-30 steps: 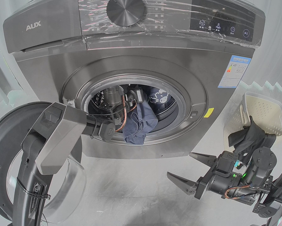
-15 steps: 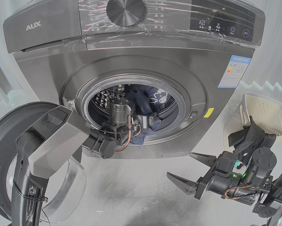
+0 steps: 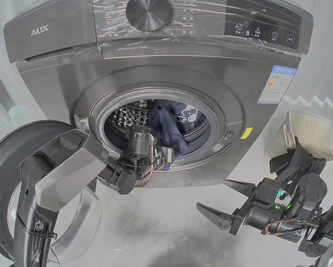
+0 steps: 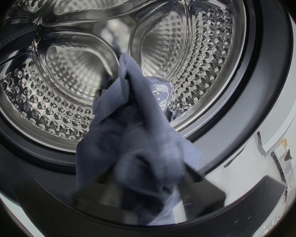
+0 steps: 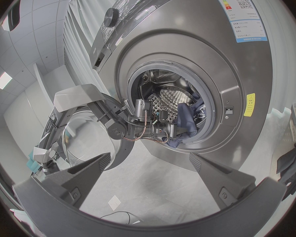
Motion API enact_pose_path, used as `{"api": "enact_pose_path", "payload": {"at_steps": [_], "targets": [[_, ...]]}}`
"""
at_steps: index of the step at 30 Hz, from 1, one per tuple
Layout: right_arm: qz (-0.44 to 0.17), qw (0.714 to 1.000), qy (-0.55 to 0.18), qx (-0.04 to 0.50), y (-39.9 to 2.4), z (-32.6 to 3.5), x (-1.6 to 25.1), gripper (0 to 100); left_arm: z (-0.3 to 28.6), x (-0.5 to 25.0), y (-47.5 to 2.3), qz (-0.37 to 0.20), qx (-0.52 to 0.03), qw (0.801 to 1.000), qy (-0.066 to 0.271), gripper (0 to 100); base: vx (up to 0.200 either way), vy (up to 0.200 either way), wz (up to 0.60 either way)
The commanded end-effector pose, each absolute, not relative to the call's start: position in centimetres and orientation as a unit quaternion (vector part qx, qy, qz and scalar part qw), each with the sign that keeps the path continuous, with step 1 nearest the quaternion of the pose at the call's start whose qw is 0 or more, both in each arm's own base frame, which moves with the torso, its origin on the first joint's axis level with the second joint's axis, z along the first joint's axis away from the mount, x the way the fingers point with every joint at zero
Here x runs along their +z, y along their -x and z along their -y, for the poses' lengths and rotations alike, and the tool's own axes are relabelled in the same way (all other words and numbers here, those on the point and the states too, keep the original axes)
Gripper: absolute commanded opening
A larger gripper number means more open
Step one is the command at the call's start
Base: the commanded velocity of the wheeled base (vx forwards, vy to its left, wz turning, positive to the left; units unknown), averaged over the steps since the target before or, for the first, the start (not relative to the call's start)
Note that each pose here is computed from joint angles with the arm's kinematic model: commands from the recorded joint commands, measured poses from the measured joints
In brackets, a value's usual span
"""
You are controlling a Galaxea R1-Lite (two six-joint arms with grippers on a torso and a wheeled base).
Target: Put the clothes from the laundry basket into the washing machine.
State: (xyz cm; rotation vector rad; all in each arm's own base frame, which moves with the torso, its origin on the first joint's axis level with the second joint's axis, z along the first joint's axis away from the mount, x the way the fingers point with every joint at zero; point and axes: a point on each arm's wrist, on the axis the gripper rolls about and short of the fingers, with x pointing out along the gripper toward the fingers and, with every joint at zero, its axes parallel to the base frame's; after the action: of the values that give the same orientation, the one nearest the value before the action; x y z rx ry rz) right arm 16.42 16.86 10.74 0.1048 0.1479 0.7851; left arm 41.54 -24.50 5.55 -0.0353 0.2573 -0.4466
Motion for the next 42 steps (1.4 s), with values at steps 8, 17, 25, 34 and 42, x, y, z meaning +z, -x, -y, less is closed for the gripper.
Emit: {"api": "enact_pose_path", "payload": {"at_steps": [8,17,25,34,42], "targets": [[-0.063,0.920,-0.055,0.382,-16.6,-17.0,11.1,100,25.4,6.8,-45.1,-0.055,-0.188,0.980,0.045,0,0.000,0.000,0.00],[-0.062,0.920,-0.055,0.383,-16.6,-17.1,11.1,100,25.2,8.8,-49.1,0.043,-0.148,0.985,0.078,0,0.000,0.000,0.00],[-0.065,0.920,-0.054,0.384,-16.6,-17.2,11.0,100,24.0,8.4,-50.1,0.051,-0.133,0.986,0.091,0,0.000,0.000,0.00],[-0.065,0.918,-0.054,0.387,-16.5,-17.3,11.0,100,24.5,8.0,-49.9,0.045,-0.132,0.986,0.093,100,0.000,0.000,0.00],[-0.065,0.918,-0.054,0.388,-16.5,-17.3,11.0,100,24.1,7.9,-46.7,-0.050,-0.142,0.986,0.070,100,0.000,0.000,0.00]]}}
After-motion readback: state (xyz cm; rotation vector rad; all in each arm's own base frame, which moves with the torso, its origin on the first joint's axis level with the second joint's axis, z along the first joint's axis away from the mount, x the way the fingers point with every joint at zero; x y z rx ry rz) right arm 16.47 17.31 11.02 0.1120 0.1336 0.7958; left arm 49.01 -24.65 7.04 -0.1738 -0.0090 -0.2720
